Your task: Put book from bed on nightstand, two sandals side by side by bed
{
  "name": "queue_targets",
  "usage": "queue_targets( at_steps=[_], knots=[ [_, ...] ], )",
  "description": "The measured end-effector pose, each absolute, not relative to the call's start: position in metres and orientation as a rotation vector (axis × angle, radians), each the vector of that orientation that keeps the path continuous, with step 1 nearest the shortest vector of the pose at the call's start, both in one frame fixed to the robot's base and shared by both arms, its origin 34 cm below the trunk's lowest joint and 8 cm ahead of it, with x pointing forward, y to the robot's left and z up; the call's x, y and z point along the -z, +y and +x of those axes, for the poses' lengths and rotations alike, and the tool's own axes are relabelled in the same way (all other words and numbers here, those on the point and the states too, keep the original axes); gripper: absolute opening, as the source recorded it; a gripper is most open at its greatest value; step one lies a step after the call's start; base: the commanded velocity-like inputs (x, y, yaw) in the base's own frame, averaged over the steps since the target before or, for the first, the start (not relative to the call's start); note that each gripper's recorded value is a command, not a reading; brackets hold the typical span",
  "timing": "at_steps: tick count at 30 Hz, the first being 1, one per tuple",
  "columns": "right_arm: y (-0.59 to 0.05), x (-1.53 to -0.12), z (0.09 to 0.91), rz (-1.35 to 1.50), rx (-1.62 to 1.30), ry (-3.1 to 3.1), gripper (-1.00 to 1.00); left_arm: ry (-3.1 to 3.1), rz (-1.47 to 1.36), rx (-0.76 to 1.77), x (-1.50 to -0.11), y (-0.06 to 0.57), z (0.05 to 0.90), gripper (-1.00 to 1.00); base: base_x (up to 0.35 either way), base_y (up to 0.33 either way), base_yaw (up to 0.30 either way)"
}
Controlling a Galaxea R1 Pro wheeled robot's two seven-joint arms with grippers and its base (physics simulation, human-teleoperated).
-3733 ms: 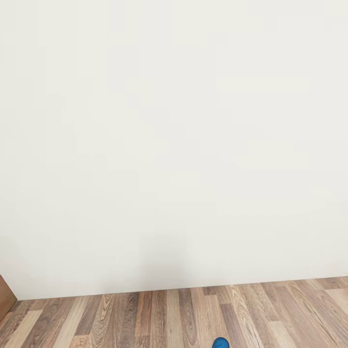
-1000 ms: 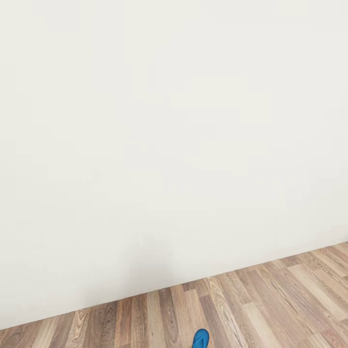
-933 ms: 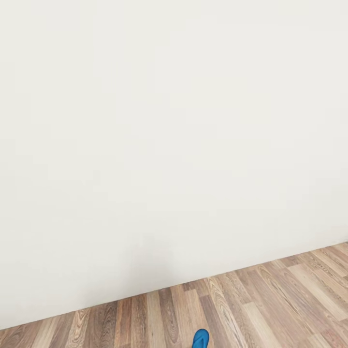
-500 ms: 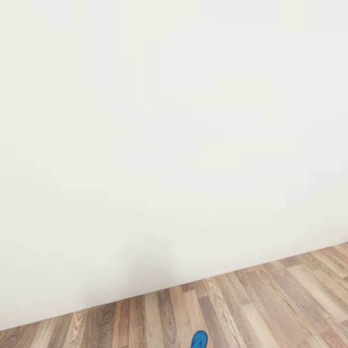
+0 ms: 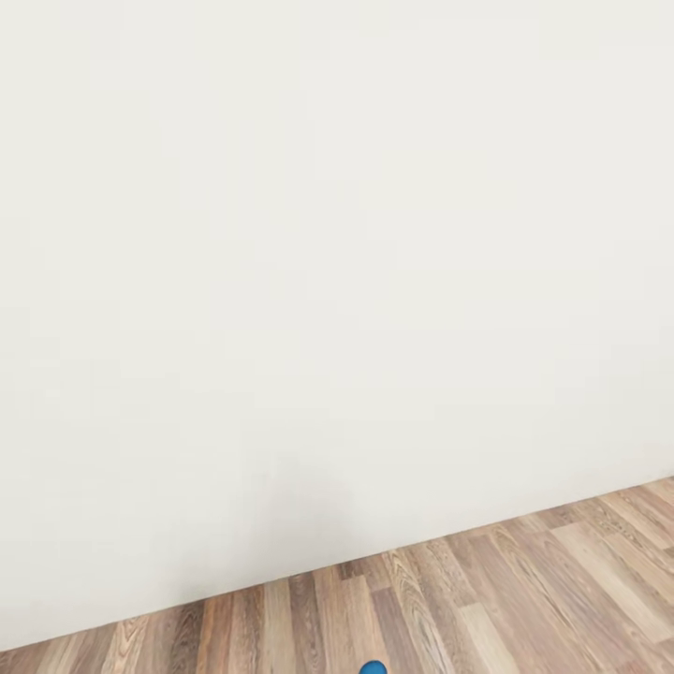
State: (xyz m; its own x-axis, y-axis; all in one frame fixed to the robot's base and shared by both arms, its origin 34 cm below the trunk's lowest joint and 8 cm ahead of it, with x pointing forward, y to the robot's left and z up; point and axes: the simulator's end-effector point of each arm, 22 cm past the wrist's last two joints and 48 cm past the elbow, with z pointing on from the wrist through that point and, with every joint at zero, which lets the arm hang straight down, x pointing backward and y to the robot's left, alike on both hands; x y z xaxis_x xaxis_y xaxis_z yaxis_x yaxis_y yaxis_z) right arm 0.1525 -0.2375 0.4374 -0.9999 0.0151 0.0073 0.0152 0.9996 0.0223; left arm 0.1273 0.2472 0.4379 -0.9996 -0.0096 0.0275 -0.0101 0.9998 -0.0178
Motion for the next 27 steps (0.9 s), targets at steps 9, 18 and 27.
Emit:
queue_targets(
  at_steps=[9, 18, 27],
  knots=[
    [-0.2375, -0.4374, 0.1531, -0.024, 0.035, -3.137, 1.00, -3.114, 0.016, -0.028, -0.4379, 0.2471, 0.1273, 1.00, 0.154, -0.173, 0.025],
    [-0.2376, -0.4374, 0.1548, -0.026, 0.035, -3.142, 1.00, -3.117, 0.018, -0.028, -0.4378, 0.2471, 0.1284, 1.00, 0.060, -0.162, 0.172],
    [-0.2375, -0.4375, 0.1564, -0.026, 0.035, -3.146, 1.00, -3.121, 0.017, -0.028, -0.4377, 0.2471, 0.1300, 1.00, 0.007, -0.152, 0.197]
  ],
)
